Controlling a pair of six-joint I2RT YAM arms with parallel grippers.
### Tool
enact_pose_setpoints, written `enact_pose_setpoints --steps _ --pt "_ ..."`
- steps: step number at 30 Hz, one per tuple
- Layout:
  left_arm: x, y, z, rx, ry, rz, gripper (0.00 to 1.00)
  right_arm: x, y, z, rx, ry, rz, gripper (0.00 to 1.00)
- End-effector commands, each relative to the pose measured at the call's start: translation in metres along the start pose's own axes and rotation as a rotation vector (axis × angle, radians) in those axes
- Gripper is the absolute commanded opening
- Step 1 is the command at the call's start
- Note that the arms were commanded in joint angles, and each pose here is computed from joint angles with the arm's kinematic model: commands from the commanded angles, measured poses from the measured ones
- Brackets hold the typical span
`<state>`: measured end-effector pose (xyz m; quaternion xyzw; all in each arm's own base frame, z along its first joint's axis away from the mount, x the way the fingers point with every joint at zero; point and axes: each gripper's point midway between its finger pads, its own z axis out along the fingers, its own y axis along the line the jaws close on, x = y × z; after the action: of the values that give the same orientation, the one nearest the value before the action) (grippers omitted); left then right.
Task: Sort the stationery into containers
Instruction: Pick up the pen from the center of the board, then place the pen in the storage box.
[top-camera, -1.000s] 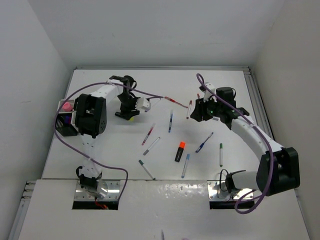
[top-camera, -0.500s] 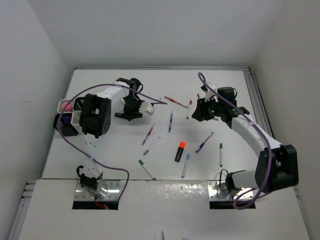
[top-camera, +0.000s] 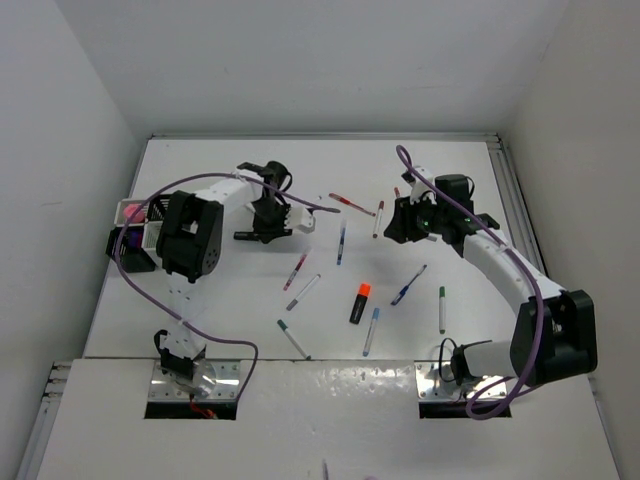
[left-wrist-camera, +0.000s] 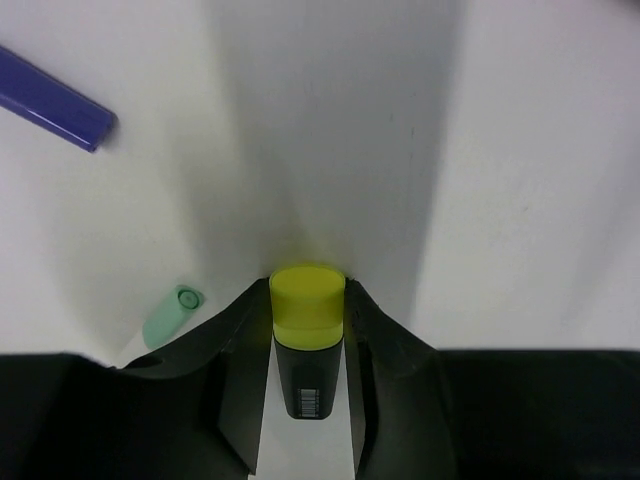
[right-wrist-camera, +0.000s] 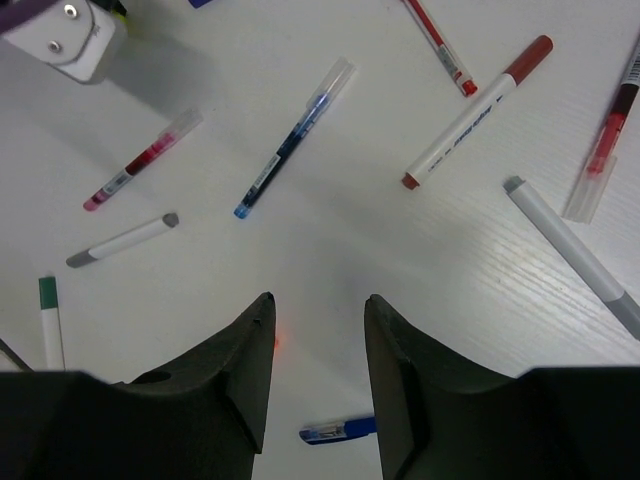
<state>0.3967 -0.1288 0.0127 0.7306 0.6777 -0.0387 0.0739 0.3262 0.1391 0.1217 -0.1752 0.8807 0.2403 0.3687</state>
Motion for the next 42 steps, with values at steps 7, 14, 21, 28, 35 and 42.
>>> enact_pose_setpoints --steps 7,14,21,28,35,42 --pt "-0.079 0.033 -0.191 -0.279 -0.634 -0.406 0.00 -0.035 0.013 -0.016 -0.021 -0.090 -0.041 0.40" --pt "0.044 0.035 -0.329 -0.761 -0.886 -0.973 0.00 -0.037 0.016 -0.016 -0.037 -0.094 -0.045 0.39" --pt "0.178 -0.022 -0.366 -1.168 -0.710 -1.308 0.00 -0.036 0.026 -0.007 -0.075 -0.081 -0.048 0.39" --pt "0.246 -0.034 -0.334 -1.235 -0.639 -1.482 0.00 -0.035 0.031 -0.001 -0.097 -0.078 -0.052 0.38" --pt "0.270 -0.031 -0.311 -1.243 -0.624 -1.502 0.00 -0.028 0.030 0.000 -0.096 -0.070 -0.049 0.38" --pt "0.299 -0.041 -0.289 -1.286 -0.514 -1.548 0.00 -0.022 0.026 0.002 -0.092 -0.052 -0.050 0.37"
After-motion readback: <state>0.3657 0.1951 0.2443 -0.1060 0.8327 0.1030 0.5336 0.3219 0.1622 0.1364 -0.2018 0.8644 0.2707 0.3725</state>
